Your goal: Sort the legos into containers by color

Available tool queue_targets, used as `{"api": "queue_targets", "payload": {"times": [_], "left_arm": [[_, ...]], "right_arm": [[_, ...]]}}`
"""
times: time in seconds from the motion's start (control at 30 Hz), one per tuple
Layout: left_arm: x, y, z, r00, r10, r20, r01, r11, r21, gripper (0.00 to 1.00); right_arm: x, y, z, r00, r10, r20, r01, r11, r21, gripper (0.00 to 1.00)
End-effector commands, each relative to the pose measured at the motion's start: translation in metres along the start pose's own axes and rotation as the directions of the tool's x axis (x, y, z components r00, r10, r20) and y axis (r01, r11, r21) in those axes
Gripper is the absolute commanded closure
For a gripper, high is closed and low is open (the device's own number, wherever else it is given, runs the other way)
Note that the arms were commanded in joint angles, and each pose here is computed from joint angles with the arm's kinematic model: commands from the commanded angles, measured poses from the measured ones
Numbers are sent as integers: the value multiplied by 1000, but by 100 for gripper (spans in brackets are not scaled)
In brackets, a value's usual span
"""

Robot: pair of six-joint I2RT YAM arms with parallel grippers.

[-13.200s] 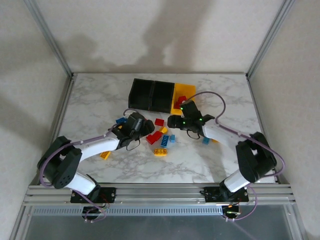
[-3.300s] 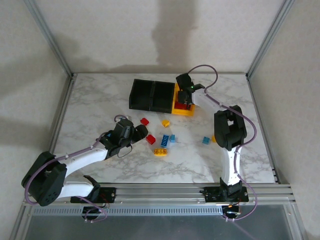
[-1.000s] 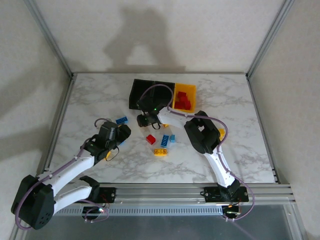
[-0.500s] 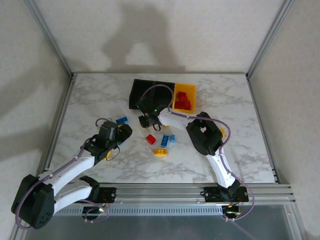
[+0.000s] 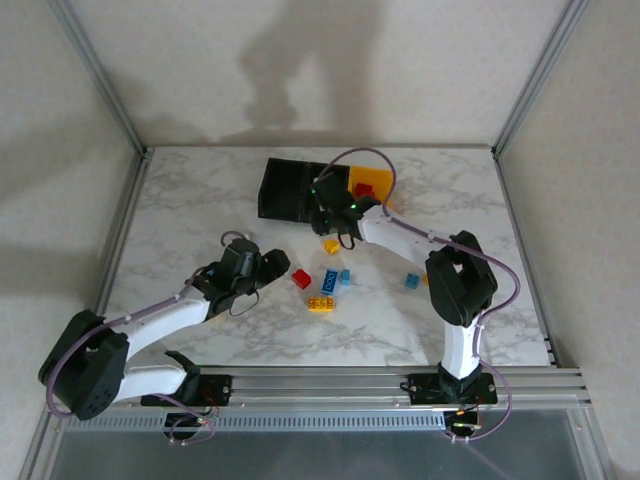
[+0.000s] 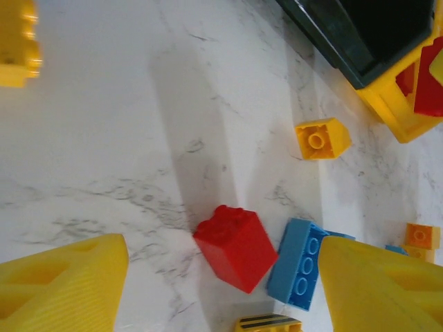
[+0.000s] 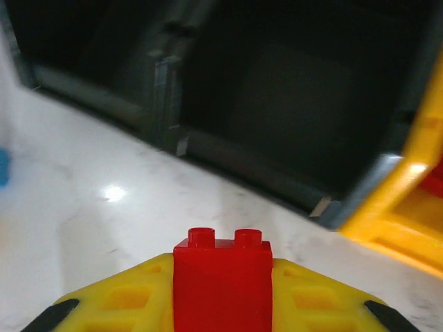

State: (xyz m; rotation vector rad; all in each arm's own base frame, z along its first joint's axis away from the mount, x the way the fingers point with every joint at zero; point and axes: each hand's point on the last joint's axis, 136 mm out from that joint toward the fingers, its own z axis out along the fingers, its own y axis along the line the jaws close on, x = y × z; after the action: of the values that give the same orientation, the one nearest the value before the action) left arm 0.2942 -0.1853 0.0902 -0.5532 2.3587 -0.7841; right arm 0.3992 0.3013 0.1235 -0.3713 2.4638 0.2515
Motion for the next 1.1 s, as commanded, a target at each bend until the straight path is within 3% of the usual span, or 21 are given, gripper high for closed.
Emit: {"api": "queue_targets", "payload": {"times": [0.0,0.33,0.7,0.87,1.07], "left_arm": [[-2,-29,3,999,36,2,-37,997,68,27],[10,-32,11,999,40,-21,-39,998,59,27],[11,-24,11,999,46,-21,-46,999,28,28],[12,-20,10,999,41,-16,-40,999,24,28],[12,-22,12,999,47,-20,-46,999,23,28]], "right_arm": [[-9,-40,-7,997,73,22,-75,994,78,72],[-31,-109,18,980,194,37,-198,965,171,71],[-25,-123,45,975,223,7,-220,956,195,65],[-29,-125,45,973,231,16,-230,954,192,53],[-40,-123,31,973,227,42,-231,956,181,48]]}}
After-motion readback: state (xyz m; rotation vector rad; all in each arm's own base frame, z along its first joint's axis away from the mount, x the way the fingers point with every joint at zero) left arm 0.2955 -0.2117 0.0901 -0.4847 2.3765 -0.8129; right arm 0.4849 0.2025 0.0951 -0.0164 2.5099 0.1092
